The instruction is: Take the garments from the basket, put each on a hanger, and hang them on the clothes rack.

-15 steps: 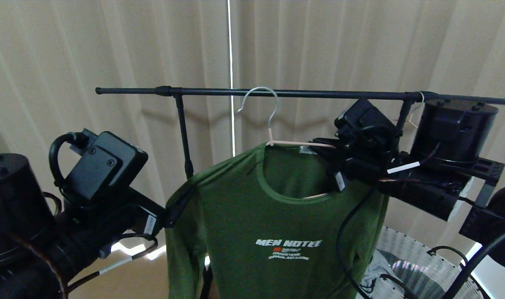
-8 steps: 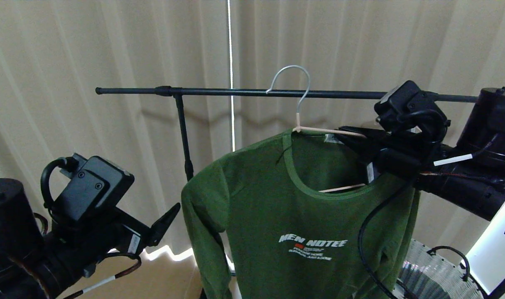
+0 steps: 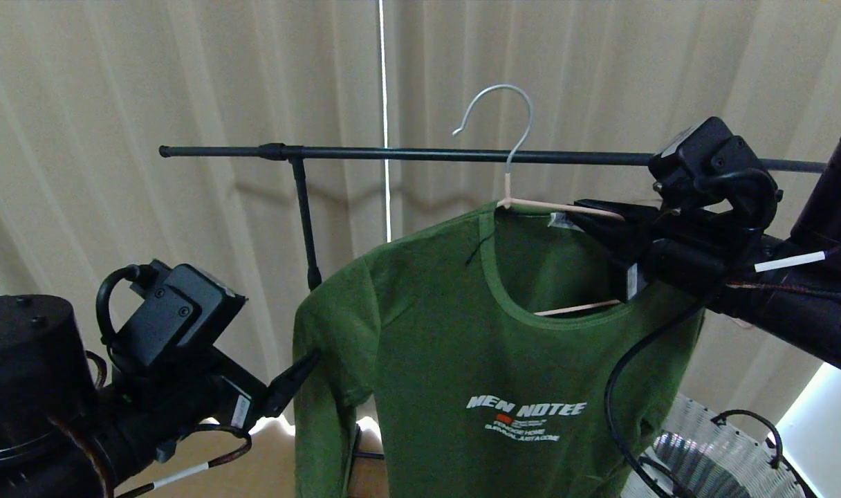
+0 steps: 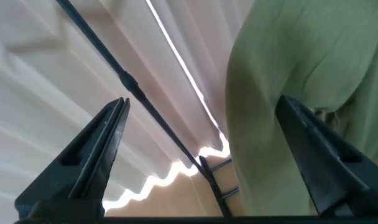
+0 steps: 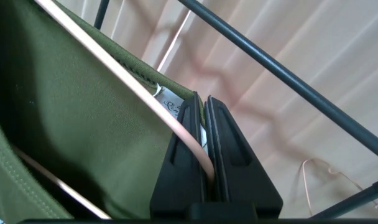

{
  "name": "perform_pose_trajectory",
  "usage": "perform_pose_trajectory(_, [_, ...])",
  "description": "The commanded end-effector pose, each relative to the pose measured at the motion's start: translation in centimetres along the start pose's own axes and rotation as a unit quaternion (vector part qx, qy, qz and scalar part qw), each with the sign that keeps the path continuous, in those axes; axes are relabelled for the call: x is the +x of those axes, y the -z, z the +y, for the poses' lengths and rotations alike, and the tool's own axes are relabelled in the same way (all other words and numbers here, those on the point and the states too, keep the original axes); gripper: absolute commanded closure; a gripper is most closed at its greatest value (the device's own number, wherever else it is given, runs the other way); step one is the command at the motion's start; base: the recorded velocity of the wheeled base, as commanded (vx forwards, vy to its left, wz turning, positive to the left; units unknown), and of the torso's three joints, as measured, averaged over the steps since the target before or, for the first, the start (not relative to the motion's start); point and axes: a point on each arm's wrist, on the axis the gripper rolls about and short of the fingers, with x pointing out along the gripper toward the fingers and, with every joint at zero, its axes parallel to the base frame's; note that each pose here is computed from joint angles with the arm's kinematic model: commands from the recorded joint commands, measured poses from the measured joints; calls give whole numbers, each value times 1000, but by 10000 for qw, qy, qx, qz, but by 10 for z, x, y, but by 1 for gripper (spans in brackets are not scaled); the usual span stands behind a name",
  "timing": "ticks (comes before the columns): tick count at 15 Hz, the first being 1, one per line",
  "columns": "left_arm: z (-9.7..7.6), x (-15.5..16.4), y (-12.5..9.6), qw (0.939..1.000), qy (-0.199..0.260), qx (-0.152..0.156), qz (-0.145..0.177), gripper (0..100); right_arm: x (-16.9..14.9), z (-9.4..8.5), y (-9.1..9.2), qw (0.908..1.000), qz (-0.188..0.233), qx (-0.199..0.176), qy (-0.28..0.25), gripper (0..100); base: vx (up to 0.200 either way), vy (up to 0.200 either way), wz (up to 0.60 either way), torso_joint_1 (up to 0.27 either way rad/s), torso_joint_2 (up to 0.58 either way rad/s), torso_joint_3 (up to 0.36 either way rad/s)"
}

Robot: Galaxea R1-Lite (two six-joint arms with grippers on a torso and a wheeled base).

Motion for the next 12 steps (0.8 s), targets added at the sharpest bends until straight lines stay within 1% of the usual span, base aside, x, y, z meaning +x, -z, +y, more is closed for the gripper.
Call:
perform_pose_trajectory(1, [-1, 4, 2, 10000, 13, -27, 77, 100, -1, 0, -1, 10000, -17, -2, 9, 100, 0, 0, 0, 0, 0, 0])
perform_pose_trajectory(2, [-1, 5, 1, 9999, 17, -134, 67, 100, -1, 0, -2, 10000, -31, -2, 15, 100, 0, 0, 0, 0, 0, 0])
perform_pose_trajectory(6, [-2, 9, 2, 9998, 1, -135, 137, 100, -4, -2, -4, 10000, -67, 0, 47, 100, 0, 0, 0, 0, 0, 0])
perform_pose_trajectory(7, [1, 8, 3, 9997, -73, -153, 150, 100, -6, -3, -3, 10000, -52, 1, 83, 100, 0, 0, 0, 0, 0, 0])
perform_pose_trajectory(9, [15, 9, 11, 9985, -399, -178, 317, 100, -9, -4, -4, 9999, -58, 10, 127, 100, 0, 0, 0, 0, 0, 0])
perform_pose_trajectory(10, [26, 8, 15, 9966, -672, -236, 414, 100, -11, -8, -2, 9998, -21, 19, 211, 100, 0, 0, 0, 0, 0, 0])
perform_pose_trajectory(12, [37, 5, 18, 9942, -924, -306, 460, 100, -11, -11, 1, 9996, 31, 20, 272, 100, 0, 0, 0, 0, 0, 0])
